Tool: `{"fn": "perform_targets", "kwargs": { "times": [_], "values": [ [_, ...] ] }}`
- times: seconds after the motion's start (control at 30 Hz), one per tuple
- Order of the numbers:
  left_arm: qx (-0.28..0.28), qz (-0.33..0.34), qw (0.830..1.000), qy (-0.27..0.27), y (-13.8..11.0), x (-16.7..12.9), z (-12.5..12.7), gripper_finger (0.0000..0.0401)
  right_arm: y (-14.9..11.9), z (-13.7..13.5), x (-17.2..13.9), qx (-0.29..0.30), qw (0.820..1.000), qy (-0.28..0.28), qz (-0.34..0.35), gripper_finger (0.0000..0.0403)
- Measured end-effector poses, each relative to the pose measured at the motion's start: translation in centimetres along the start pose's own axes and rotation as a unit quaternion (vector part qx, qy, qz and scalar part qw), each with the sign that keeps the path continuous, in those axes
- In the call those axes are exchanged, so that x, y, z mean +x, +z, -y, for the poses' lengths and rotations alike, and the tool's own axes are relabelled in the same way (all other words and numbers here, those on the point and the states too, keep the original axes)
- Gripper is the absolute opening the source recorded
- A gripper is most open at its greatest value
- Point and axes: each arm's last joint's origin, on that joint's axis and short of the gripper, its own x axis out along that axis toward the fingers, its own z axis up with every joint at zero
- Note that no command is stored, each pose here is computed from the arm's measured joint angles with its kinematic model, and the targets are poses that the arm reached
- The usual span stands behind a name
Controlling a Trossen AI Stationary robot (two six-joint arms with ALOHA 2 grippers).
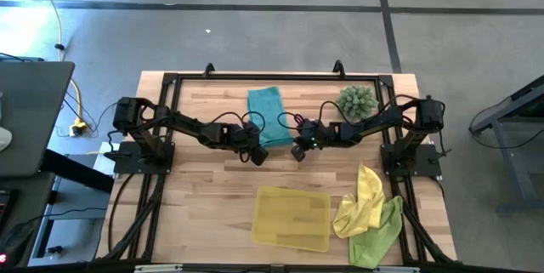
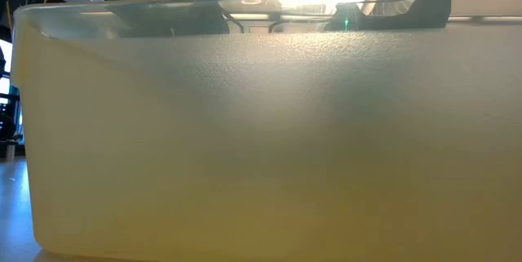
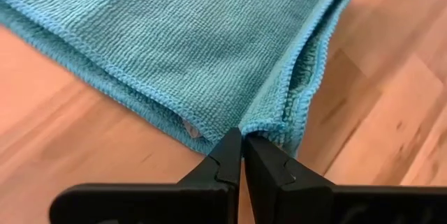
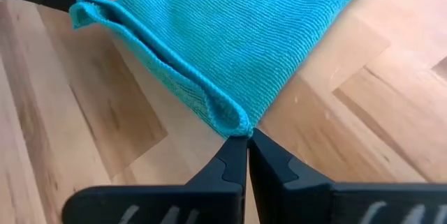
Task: Roll microfiber towels into tight, uniform cylinder then place into a basket
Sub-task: Roll the blue towel
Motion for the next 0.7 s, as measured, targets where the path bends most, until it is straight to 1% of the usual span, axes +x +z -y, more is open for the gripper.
{"fn": "perform_targets", "kwargs": {
  "times": [0.23,0.4,0.47,0.57,0.7],
  "values": [
    [-0.024,0.004,1.0,0.005,0.02,0.02,-0.02,0.0006,0.14,0.04,-0.01,-0.001,1.0,-0.014,0.013,0.0],
    [-0.034,0.001,0.999,0.008,-0.26,0.15,0.11,0.0006,0.26,-0.02,-0.02,-0.013,1.0,-0.013,0.019,0.0],
    [-0.034,0.005,0.999,0.013,-0.34,0.13,0.18,0.0006,0.33,-0.05,-0.03,-0.031,0.999,-0.013,0.023,0.0003],
    [-0.033,0.011,0.999,0.025,-0.45,0.11,0.11,0.0006,0.4,-0.05,-0.03,-0.043,0.999,-0.016,0.028,0.0019],
    [-0.043,0.005,0.998,0.035,-0.5,0.28,-0.21,0.0006,0.46,-0.04,-0.03,-0.065,0.997,-0.019,0.031,0.0053]
  ]
}}
